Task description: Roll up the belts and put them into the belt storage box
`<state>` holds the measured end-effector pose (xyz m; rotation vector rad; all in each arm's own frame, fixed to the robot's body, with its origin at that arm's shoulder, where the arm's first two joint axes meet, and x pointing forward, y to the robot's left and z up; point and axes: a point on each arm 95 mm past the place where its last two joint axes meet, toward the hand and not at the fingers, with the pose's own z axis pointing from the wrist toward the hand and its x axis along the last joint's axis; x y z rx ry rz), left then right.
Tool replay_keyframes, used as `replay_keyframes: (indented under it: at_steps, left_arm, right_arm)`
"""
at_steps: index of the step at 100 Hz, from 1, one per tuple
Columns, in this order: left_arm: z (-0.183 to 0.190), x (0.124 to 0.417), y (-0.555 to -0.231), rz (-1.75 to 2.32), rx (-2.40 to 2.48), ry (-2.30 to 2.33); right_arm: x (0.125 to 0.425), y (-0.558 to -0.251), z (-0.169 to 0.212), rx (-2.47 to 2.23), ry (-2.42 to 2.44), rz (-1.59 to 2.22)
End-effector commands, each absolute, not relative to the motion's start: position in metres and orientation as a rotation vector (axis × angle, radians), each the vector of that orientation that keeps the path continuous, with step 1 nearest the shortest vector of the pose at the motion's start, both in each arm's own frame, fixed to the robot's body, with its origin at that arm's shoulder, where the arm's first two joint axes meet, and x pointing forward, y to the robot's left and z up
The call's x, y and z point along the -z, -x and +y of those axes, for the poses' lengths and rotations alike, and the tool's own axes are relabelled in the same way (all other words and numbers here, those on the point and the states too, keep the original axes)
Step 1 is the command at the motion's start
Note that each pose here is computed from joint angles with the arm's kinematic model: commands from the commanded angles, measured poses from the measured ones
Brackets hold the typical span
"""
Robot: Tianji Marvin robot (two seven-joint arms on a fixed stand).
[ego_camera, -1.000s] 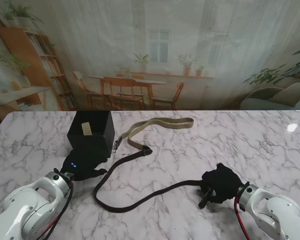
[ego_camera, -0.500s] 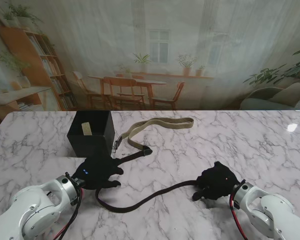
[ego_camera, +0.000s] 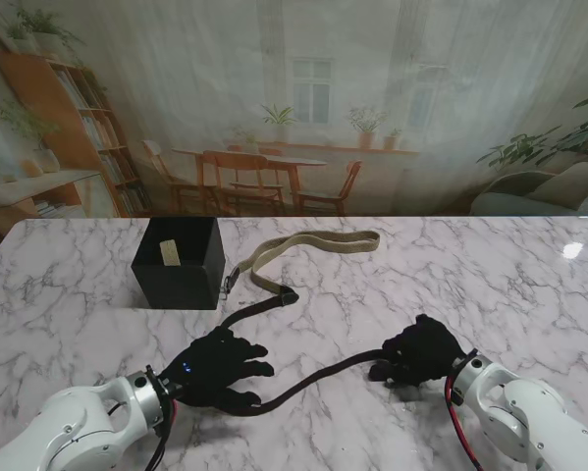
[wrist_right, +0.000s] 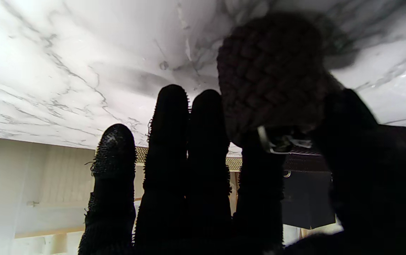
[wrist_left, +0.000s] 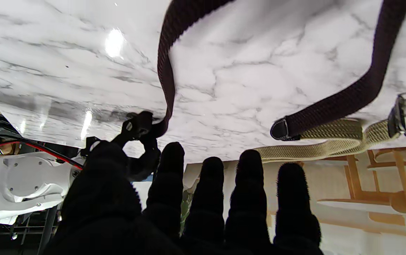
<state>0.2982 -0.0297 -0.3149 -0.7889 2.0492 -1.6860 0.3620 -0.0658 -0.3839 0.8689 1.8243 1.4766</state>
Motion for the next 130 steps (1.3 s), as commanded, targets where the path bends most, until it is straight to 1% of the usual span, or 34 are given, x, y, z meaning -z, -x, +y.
replay_keyframes:
  at_steps: [1,72,130]
  left_arm:
    - [-0.0302,0.3215,-0.2967,2.078,1.664,0.802]
    - [-0.0306,0.3202,-0.2979,2.068,1.664,0.779]
    - [-0.0279,0.3198,-0.2996,2.060,1.648,0.770]
  right_arm:
    - [0.3863,-0.3631,-0.0651,-1.480,-0.872,1.813]
    - [0.3960,-0.3624,-0.0622,-1.577,-0.943,1.738]
    - [0.3919,-0.3619,-0.0660,-1.571,-0.947,1.789]
